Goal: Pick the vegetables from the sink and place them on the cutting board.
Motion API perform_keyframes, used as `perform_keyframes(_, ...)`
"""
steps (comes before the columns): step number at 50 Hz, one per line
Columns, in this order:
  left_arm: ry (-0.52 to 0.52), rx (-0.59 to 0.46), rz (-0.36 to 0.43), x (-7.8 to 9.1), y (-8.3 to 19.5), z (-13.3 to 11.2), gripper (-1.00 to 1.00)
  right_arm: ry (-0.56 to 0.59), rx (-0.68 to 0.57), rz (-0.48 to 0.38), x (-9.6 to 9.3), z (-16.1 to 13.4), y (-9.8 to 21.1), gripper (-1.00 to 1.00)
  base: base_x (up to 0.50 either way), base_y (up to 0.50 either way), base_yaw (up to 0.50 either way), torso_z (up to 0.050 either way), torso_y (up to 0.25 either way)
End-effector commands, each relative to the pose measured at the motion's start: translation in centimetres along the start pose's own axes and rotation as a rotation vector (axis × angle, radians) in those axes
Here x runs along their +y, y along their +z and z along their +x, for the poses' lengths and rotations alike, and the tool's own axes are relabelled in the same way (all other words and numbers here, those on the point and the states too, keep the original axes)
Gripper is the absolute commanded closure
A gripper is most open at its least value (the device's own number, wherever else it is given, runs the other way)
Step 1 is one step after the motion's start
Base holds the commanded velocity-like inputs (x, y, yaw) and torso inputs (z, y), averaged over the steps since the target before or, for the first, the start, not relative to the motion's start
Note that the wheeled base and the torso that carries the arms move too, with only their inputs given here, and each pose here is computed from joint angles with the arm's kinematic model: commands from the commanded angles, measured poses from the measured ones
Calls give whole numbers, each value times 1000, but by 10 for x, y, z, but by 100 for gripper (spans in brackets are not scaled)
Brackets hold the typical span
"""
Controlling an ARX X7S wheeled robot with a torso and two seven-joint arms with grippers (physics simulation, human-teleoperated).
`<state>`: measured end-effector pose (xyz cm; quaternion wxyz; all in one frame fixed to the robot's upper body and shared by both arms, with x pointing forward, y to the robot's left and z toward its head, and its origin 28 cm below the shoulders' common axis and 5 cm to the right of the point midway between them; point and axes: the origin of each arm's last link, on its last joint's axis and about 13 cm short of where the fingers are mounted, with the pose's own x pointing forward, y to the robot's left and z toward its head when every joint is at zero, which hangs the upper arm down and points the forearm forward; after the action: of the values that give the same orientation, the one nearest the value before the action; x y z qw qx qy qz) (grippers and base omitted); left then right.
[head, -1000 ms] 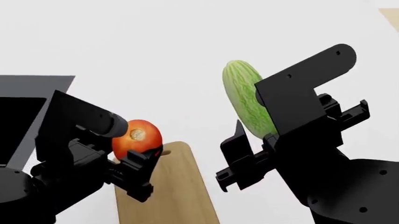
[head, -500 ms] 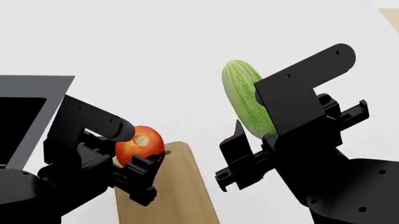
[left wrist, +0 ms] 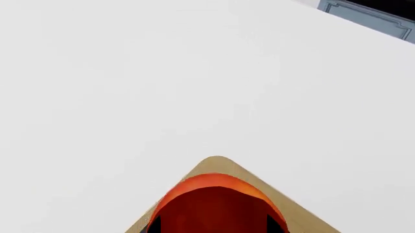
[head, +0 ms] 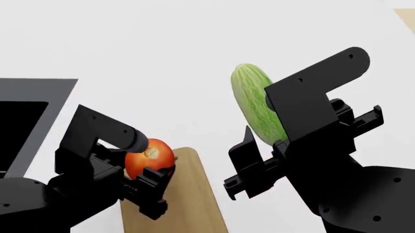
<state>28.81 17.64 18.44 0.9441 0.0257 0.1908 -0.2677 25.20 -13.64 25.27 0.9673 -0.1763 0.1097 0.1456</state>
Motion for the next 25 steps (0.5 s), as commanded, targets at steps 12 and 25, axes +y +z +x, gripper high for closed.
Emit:
perform_keyframes(12, -41, 320, -10, -15, -93, -5, 100, -27, -27, -33, -6, -4, 3, 100, -15, 13, 25, -15, 0)
perform_keyframes(25, -16, 326, -14, -12, -96, -3, -100, -25, -27, -34, -6, -4, 4, 100, -14, 14, 21, -15, 0)
